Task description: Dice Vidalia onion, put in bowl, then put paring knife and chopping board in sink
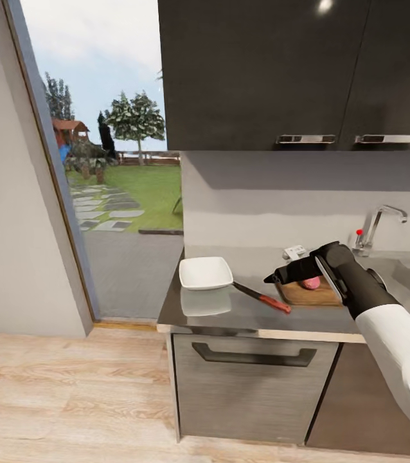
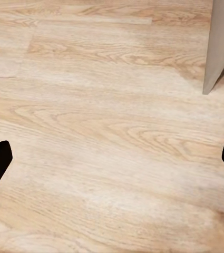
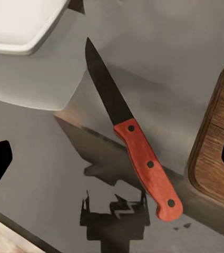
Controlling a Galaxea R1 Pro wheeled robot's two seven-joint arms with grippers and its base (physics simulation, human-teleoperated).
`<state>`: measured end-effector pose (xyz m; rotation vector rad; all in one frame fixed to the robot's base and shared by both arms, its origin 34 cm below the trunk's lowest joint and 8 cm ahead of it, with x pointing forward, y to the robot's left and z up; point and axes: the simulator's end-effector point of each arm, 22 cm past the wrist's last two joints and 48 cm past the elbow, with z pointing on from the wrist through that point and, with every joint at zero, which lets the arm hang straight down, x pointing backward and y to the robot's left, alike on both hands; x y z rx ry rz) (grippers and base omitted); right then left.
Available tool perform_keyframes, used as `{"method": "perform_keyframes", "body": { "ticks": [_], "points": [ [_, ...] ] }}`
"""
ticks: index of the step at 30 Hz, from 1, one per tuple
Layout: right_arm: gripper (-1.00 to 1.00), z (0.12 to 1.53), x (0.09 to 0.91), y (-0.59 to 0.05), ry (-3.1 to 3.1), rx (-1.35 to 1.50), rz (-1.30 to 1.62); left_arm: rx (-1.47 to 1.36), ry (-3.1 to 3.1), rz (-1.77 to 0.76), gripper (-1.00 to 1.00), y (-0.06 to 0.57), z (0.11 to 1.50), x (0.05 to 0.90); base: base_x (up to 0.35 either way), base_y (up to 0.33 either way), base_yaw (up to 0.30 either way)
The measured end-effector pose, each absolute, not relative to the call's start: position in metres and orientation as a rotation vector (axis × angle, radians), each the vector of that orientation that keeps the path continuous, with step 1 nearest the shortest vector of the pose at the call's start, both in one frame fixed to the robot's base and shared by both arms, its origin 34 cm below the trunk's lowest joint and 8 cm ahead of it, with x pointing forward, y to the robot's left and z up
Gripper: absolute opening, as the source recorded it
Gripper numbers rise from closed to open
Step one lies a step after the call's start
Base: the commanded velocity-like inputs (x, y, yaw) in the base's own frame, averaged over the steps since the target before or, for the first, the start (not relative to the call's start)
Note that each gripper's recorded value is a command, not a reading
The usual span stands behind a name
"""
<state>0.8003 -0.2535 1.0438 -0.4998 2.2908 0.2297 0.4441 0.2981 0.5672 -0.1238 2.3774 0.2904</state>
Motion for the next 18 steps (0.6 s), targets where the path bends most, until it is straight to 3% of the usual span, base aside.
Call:
{"method": "perform_keyframes", "body": {
  "ticks": [9, 18],
  "points": [
    [1.0, 1.0429, 0.8001, -0.2532, 2.293, -0.5, 0.229, -0.124, 2.377, 0.29, 1.0, 0.2981, 0.5674, 0.444, 0.166, 0.105, 0.0],
    [1.0, 1.0351, 0.7994, -0.2559, 2.313, -0.492, 0.232, -0.124, 2.378, 0.29, 1.0, 0.2981, 0.567, 0.4436, 0.016, 0.008, 0.0]
  ]
}}
